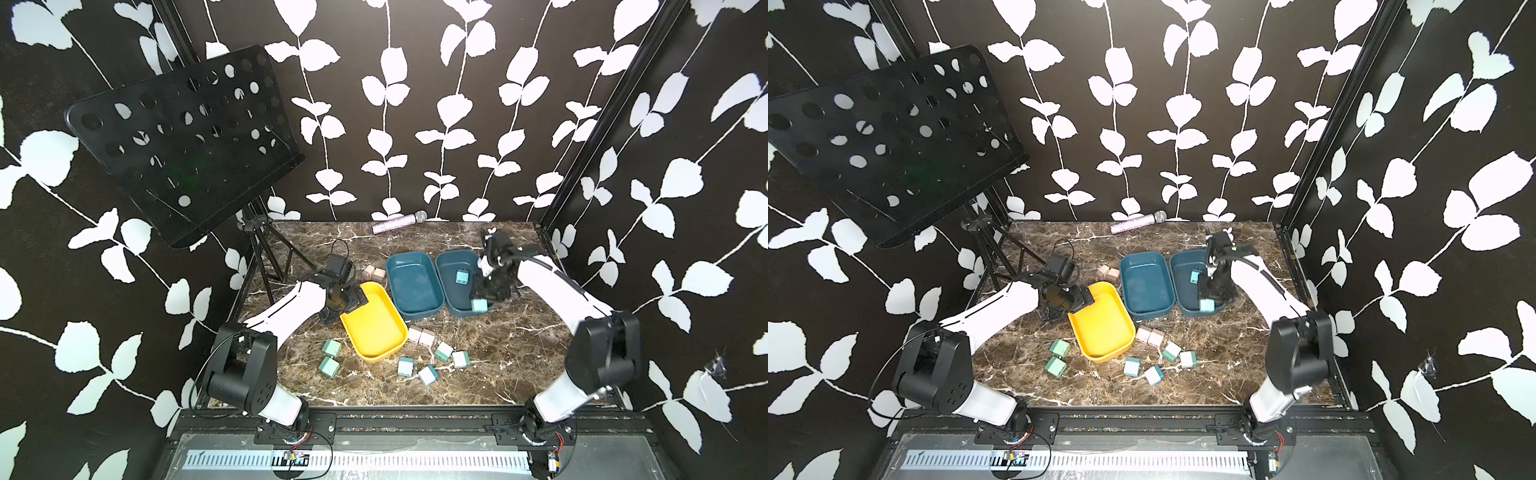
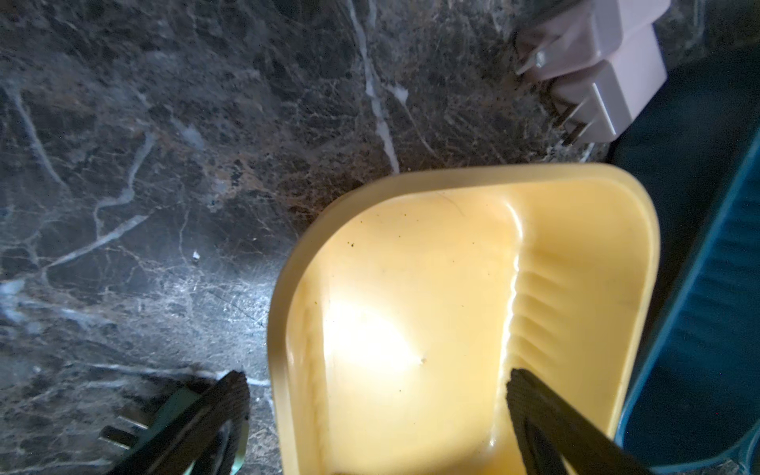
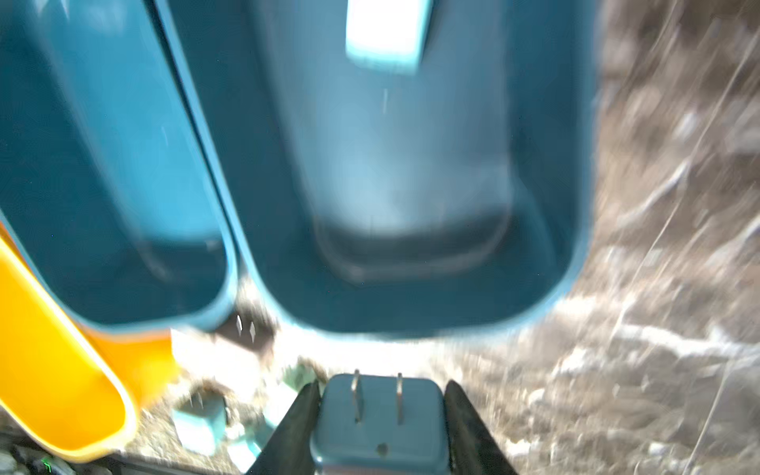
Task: Place the plugs by color into the storage box
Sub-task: Place the plug in the storage box.
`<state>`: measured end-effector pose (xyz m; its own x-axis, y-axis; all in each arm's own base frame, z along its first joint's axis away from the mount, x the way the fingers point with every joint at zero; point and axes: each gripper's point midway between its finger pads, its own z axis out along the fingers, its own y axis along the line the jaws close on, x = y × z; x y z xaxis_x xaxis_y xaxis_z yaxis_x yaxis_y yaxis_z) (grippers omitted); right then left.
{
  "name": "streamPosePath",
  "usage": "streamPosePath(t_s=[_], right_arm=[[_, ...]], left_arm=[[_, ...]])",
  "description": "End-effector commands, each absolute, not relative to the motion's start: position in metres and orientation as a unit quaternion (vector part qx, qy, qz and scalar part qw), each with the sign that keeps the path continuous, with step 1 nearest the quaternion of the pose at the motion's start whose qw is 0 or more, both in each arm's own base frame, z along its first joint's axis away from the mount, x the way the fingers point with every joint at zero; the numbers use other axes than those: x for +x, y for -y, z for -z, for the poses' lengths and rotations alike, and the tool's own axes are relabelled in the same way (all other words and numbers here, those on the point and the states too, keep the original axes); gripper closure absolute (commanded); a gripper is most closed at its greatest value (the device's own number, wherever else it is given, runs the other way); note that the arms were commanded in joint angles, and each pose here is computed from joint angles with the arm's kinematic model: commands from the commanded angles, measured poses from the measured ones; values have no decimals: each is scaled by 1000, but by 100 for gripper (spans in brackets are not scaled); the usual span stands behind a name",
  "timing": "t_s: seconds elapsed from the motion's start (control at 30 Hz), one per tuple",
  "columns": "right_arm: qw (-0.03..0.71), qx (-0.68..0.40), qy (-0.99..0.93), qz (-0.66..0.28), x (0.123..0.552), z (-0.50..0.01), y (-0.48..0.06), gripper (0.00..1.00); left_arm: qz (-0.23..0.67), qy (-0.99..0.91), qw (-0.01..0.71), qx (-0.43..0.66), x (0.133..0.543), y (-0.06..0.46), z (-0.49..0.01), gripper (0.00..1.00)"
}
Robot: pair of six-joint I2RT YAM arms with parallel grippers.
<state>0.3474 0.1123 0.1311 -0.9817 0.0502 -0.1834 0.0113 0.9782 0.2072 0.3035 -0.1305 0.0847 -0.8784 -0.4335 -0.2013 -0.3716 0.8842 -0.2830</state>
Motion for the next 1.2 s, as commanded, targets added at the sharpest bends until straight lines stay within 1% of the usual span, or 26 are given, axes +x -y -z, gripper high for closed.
streamPosePath(t_s=[0.0,0.13,0.27,0.53,0.67,0.77,0.87,0.97,1.03,1.17], right_arm=[[82,13,-993,-89,371,-121,-106,64],[70,16,-994,-84,402,-97,-106,64],[51,14,-996,-74,412,-74,-102,64],[34,21,-997,-62,418,-40,-94,63],[32,22,-997,-64,417,-30,-95,60],[28,22,-997,-65,415,-27,-95,55],[31,21,-997,-65,414,-29,-94,50],[42,18,-997,-66,414,-43,-94,44],[57,18,-996,-67,412,-61,-94,39],[84,20,-994,-69,395,-102,-97,34]], left_arm=[[114,-962,140,-203,296,126,-94,1],[111,-963,141,-201,291,123,-95,1],[109,-963,144,-198,287,120,-98,1],[104,-965,138,-198,278,116,-94,1],[105,-965,138,-195,279,118,-95,1],[106,-966,137,-192,282,119,-95,1],[107,-966,136,-192,285,121,-96,1],[109,-966,139,-190,289,123,-98,1],[109,-966,141,-189,291,123,-100,1],[110,-965,145,-188,294,124,-102,1]])
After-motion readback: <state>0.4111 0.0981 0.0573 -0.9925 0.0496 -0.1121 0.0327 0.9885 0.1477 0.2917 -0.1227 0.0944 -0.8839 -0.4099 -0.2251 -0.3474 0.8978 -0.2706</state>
